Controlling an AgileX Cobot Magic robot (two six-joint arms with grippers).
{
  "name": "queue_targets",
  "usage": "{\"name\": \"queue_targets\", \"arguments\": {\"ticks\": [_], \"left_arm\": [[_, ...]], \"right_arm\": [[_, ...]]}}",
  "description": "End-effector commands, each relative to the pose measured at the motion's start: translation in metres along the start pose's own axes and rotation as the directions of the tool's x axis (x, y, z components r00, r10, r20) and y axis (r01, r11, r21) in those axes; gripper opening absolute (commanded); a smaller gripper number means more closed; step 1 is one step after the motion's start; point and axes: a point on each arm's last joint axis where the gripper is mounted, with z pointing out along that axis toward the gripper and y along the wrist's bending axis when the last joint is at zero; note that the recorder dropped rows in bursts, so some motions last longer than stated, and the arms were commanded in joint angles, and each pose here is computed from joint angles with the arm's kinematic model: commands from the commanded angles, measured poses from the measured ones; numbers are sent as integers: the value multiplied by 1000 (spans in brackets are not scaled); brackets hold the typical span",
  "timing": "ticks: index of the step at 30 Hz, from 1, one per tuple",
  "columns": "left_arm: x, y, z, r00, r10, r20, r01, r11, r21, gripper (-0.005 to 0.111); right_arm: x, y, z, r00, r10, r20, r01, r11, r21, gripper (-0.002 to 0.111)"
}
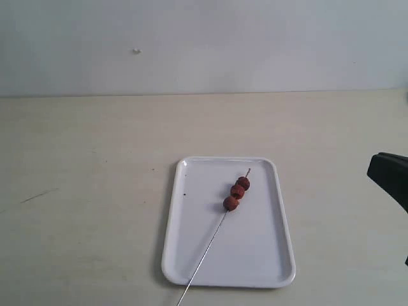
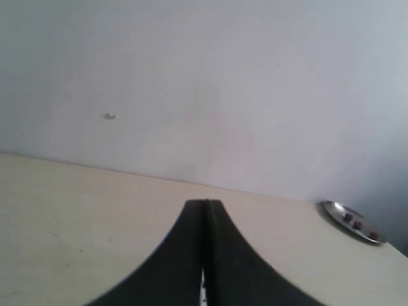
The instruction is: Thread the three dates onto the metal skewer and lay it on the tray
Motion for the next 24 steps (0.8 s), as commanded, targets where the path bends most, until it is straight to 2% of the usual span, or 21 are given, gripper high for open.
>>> {"name": "queue_targets", "arguments": {"ticks": [1, 12, 17, 19, 24], "left_arm": [[1, 1, 0, 1000, 6, 1, -6, 1000, -8, 0], [1, 1, 0, 1000, 6, 1, -6, 1000, -8, 0], [1, 1, 0, 1000, 6, 1, -6, 1000, -8, 0], [1, 1, 0, 1000, 6, 1, -6, 1000, -8, 0], [1, 1, 0, 1000, 6, 1, -6, 1000, -8, 0]], "right_arm": [[0, 0, -1, 1000, -11, 10, 11, 1000, -2, 0], [-3, -2, -6, 999, -22, 43, 21, 1000, 15, 0], [-14, -17, -32, 978, -25, 205, -16, 980, 197, 0], [-15, -23, -44, 966, -52, 255, -28, 953, 300, 0], [-3, -31, -62, 952, -76, 297, -77, 878, 473, 0]]}}
